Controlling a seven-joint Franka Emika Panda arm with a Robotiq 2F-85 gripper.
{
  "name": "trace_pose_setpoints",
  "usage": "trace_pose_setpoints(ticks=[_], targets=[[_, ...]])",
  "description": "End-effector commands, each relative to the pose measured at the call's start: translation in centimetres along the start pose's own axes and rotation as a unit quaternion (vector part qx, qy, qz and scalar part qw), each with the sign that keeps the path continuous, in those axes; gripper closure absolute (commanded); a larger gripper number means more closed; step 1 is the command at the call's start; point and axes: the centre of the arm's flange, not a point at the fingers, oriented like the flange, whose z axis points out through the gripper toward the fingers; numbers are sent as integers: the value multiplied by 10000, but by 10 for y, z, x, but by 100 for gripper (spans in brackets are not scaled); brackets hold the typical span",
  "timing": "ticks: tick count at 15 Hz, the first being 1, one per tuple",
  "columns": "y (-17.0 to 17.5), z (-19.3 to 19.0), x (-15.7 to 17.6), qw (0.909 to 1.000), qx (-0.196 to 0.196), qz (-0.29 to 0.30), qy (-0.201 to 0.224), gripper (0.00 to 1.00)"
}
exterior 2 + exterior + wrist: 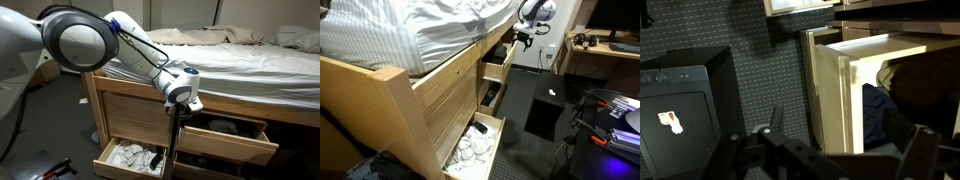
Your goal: Close the top left drawer and open the top right drawer
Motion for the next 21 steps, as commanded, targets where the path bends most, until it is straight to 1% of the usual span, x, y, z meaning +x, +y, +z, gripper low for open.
trace_pose_setpoints(ticks=[1, 2, 3, 5, 6, 8, 12, 15, 18, 19, 21], targets=[[-11, 17, 8, 9998, -39, 146, -100, 0], [-18, 29, 17, 9992, -44, 379, -126, 0], [-28, 44, 29, 9977, 77, 669, 25, 0], [-42, 66, 42, 9949, 357, 942, 110, 0], [-13, 35, 18, 9974, 147, 705, 5, 0], [-14, 50, 21, 9973, 125, 726, 27, 0], [-17, 43, 21, 9973, 160, 716, 54, 0], [-22, 65, 28, 9971, 128, 748, 52, 0], [-24, 90, 31, 9966, 309, 765, -31, 0], [-15, 73, 23, 9969, 117, 780, 23, 0], [-16, 85, 23, 9967, 156, 794, 25, 0]])
